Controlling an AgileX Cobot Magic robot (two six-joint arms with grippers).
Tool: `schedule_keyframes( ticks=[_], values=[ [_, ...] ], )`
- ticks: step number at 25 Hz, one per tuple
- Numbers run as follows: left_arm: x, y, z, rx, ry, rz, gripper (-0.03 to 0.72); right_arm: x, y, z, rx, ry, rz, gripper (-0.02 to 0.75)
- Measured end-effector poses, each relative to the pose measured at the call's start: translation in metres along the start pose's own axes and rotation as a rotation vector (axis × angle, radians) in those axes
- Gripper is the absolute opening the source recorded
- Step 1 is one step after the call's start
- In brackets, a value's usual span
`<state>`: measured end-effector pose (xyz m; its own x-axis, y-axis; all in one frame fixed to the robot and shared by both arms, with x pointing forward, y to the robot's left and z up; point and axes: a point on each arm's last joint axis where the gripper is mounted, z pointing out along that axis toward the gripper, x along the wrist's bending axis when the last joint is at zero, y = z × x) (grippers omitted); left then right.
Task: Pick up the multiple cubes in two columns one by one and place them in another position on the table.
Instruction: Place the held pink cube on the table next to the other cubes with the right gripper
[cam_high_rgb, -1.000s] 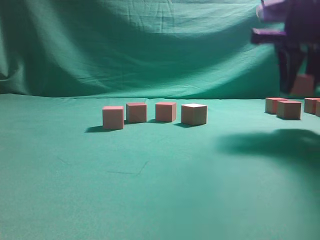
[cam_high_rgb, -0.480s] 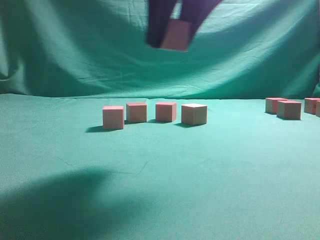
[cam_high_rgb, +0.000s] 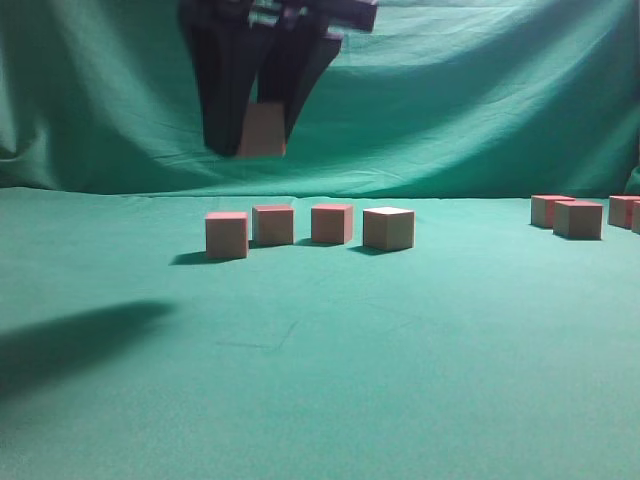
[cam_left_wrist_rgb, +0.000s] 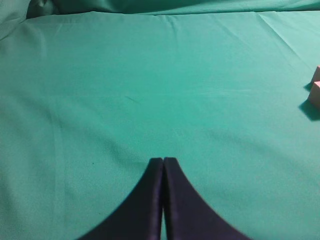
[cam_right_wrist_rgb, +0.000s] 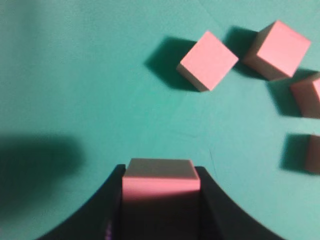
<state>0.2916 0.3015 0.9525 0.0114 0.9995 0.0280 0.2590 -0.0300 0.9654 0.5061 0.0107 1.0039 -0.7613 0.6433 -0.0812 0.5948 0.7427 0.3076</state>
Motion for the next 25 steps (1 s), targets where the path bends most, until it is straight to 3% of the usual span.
schedule_keyframes(
  ticks=[11, 25],
  values=[
    [0.0, 0.0, 0.0, 0.0, 0.0, 0.0, 0.0, -0.012, 0.024, 0.058, 0.128, -0.057, 0.077, 0.274],
    [0.0, 0.0, 0.0, 0.0, 0.0, 0.0, 0.0, -0.019, 0.026, 0.071, 0.114, -0.066, 0.185, 0.274]
  ],
)
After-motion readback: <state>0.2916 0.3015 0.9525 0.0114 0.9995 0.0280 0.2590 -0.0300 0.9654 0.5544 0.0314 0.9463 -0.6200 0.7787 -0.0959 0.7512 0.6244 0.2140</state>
